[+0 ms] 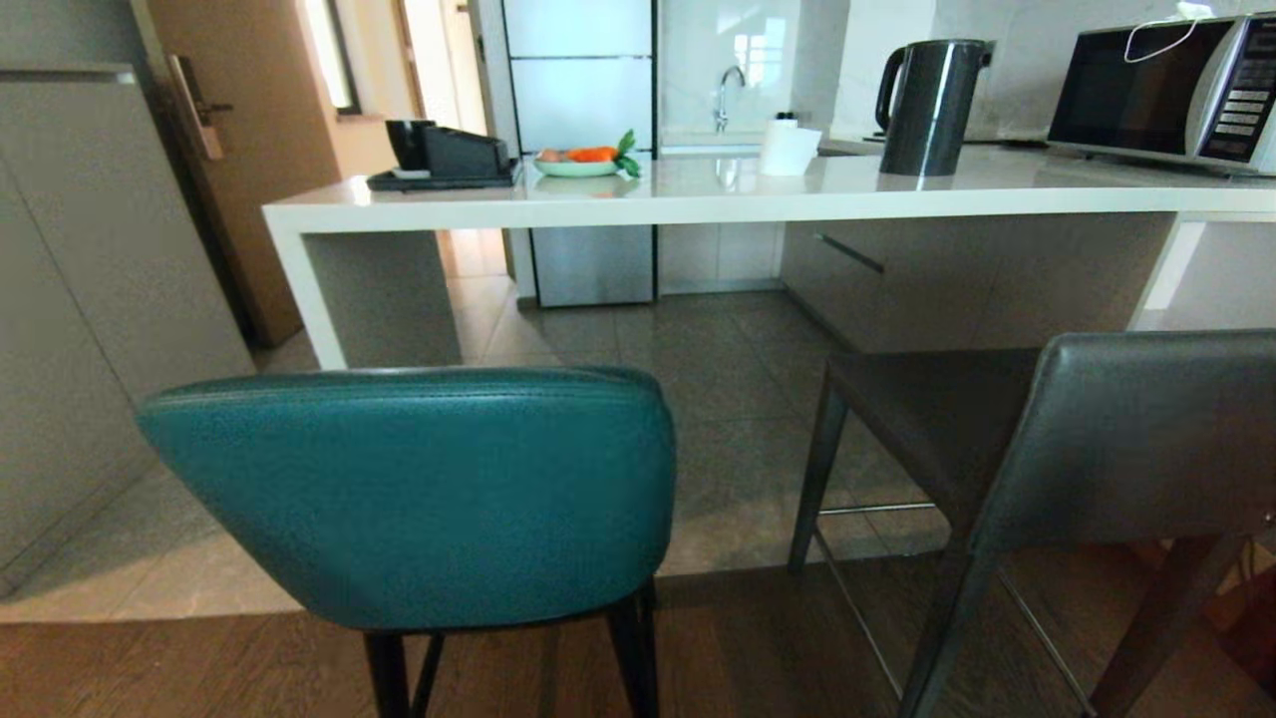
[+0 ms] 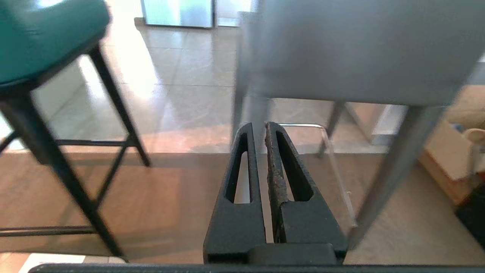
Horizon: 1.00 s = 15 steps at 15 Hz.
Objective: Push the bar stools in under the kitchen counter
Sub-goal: Push the blue chair back under the dining table
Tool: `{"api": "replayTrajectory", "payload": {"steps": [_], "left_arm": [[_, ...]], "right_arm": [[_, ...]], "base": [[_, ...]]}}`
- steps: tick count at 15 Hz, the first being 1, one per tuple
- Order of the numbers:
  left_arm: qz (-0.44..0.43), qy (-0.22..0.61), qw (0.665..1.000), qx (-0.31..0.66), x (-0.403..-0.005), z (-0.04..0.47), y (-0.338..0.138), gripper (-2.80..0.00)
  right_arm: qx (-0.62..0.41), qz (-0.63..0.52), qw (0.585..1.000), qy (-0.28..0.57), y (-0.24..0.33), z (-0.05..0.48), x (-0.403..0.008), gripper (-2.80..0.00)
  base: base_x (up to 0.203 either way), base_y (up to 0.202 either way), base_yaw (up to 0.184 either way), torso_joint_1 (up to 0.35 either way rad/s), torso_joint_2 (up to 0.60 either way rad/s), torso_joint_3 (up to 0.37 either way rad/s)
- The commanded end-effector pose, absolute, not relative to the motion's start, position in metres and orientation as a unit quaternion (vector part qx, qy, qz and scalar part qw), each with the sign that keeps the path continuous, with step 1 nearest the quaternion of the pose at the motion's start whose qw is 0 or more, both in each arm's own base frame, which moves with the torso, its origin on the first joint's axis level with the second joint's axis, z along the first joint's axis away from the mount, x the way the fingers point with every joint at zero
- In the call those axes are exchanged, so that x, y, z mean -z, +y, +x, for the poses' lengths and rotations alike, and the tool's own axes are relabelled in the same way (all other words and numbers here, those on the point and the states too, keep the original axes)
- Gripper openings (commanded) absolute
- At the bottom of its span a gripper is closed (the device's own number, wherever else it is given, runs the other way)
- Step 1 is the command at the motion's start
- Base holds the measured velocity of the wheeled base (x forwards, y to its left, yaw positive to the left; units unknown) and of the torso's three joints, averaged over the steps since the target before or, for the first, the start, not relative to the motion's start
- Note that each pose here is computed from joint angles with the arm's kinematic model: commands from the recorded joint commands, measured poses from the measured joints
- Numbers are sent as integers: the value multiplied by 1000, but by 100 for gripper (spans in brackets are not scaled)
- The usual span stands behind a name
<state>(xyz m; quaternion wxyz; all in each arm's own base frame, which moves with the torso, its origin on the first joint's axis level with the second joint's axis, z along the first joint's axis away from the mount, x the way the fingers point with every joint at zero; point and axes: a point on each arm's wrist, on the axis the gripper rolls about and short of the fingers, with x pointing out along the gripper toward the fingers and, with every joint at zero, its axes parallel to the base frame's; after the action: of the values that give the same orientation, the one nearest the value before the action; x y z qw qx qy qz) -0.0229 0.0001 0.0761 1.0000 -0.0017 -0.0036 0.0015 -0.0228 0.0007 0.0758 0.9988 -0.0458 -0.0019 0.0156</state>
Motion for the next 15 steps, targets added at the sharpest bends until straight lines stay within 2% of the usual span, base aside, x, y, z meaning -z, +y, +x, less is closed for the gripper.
{"api": "replayTrajectory", "payload": {"steps": [1, 12, 15], "left_arm": [[-2, -2, 1000, -2, -75, -23, 0, -280], [2, 3, 1000, -2, -75, -23, 0, -280], [2, 1, 1000, -2, -76, -23, 0, -280]], "right_arm": [[-15, -47, 999, 1, 1, -22, -75, -280], [-16, -58, 998, 1, 1, -22, -74, -280], [-15, -43, 999, 0, 1, -22, -75, -280]], "base": [[0, 198, -4, 2, 2, -2], [0, 195, 0, 1, 3, 2], [0, 59, 2, -2, 1, 2]]}}
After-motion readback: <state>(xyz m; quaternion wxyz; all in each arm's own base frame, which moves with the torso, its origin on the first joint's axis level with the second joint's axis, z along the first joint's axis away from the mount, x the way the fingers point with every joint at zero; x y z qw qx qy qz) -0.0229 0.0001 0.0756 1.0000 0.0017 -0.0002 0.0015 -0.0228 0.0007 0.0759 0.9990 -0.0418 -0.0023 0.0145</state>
